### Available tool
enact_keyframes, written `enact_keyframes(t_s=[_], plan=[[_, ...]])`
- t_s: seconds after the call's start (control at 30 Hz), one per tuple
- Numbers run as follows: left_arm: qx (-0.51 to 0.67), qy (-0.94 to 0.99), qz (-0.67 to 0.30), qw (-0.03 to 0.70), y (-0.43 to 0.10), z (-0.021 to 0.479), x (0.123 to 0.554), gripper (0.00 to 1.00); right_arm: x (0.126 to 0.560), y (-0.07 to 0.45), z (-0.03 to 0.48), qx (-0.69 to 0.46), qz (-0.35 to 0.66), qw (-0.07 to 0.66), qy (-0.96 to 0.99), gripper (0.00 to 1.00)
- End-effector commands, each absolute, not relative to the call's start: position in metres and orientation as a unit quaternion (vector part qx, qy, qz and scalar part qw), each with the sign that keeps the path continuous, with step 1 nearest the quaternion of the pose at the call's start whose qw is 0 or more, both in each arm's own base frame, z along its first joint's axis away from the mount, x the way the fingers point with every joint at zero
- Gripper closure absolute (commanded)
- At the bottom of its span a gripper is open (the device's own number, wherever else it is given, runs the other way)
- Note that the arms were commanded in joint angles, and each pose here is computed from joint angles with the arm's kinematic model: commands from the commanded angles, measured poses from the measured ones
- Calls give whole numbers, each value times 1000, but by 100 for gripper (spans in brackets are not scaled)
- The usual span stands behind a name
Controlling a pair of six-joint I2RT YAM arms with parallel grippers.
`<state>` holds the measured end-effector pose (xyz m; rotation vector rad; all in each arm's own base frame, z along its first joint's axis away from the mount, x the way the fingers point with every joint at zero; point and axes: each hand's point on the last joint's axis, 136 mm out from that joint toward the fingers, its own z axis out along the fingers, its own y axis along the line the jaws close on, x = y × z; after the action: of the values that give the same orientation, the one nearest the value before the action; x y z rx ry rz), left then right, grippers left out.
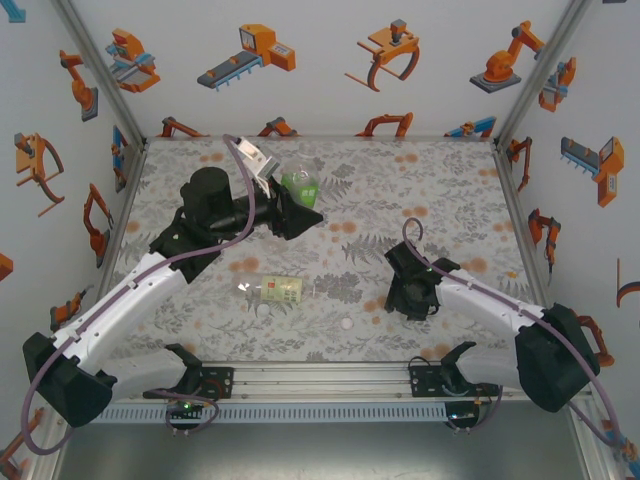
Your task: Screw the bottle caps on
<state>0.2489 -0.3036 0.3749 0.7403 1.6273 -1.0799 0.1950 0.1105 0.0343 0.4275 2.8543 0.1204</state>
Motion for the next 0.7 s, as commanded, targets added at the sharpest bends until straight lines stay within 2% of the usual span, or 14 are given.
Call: enact_keyframes(t_s=[0.0,0.67], plan=[[305,665,-456,506,-305,383,248,87,194,107,43,153,33,133,979,51],[301,673,-453,501,-305,378,249,88,189,99,43,158,20,133,978,52]])
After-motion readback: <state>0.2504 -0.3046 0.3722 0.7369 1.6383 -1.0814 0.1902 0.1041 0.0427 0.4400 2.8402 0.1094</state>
